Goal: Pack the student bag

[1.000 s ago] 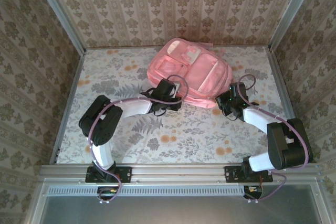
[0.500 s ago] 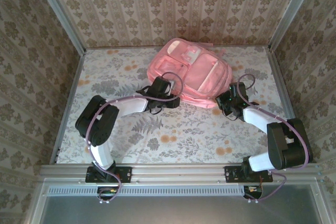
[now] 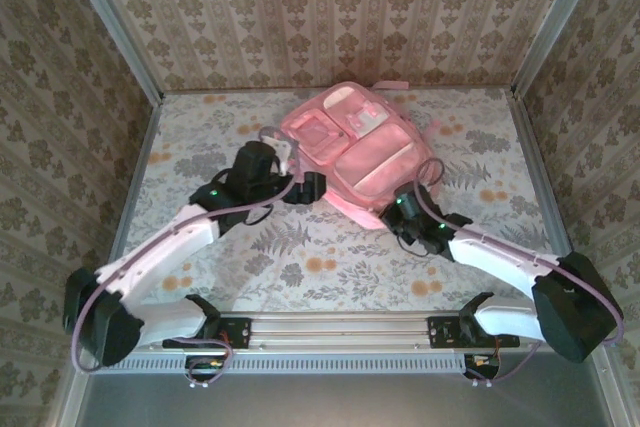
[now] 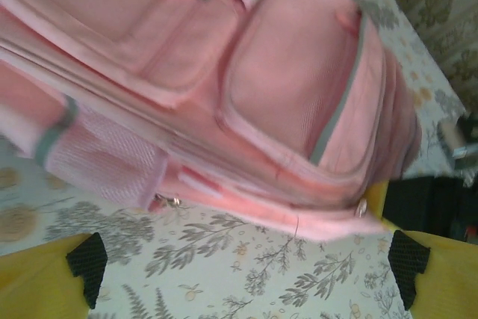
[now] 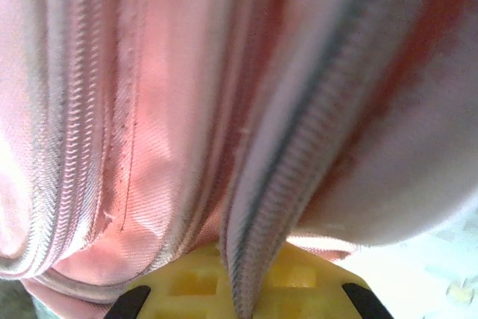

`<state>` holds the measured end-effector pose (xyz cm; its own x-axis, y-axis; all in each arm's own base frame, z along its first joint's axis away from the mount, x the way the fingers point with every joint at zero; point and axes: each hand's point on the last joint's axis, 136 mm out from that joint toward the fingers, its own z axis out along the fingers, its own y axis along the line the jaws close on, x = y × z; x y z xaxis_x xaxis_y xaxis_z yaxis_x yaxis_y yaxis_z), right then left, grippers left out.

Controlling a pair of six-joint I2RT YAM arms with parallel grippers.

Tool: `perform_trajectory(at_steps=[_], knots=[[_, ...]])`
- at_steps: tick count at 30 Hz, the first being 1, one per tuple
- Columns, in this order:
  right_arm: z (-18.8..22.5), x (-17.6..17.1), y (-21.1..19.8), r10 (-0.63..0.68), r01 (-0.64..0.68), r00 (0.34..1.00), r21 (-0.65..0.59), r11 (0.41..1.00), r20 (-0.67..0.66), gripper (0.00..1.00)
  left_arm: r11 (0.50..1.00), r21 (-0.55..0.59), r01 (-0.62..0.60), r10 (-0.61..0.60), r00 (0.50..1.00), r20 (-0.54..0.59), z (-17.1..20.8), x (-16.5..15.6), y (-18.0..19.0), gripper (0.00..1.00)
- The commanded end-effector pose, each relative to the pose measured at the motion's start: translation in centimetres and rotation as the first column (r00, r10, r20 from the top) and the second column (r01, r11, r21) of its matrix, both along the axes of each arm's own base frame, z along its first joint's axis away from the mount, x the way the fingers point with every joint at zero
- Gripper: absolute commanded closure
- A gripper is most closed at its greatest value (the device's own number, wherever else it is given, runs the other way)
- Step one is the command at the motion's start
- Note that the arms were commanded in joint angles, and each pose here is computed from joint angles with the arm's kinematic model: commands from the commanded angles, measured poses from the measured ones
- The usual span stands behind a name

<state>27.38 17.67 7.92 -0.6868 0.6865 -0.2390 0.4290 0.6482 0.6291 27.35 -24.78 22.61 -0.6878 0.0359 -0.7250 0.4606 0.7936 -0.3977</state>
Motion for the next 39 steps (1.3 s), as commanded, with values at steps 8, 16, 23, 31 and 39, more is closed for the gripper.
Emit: perform_trajectory(at_steps=[8,16,23,31,39], knots=[[0.8,-4.1,14.2,0.408,-0.401,0.91,-0.084,0.912,0.081,0.72,0.992,0.037,-0.122,0.121,0.993,0.013,1.1,-1.0,6.4,0.0],[1.8,-4.7,24.5,0.635,-0.629,0.769,-0.093,0.772,0.074,0.62,0.982,0.007,-0.187,0.187,0.981,0.045,2.0,-0.9,8.9,0.0],[5.8,-5.8,21.7,0.695,-0.671,0.698,-0.18,0.719,0.174,0.32,0.949,0.022,-0.314,0.31,0.945,0.104,2.2,-0.5,12.3,0.0],[13.8,-3.8,11.7,0.701,-0.498,0.614,-0.512,0.7,0.362,0.0,0.875,0.165,-0.456,0.384,0.859,0.339,1.4,1.4,16.4,0.0],[19.8,3.4,-3.1,0.49,0.058,0.675,-0.702,0.71,0.551,0.0,0.766,0.198,-0.612,0.482,0.75,0.452,-5.3,4.1,24.0,0.0]])
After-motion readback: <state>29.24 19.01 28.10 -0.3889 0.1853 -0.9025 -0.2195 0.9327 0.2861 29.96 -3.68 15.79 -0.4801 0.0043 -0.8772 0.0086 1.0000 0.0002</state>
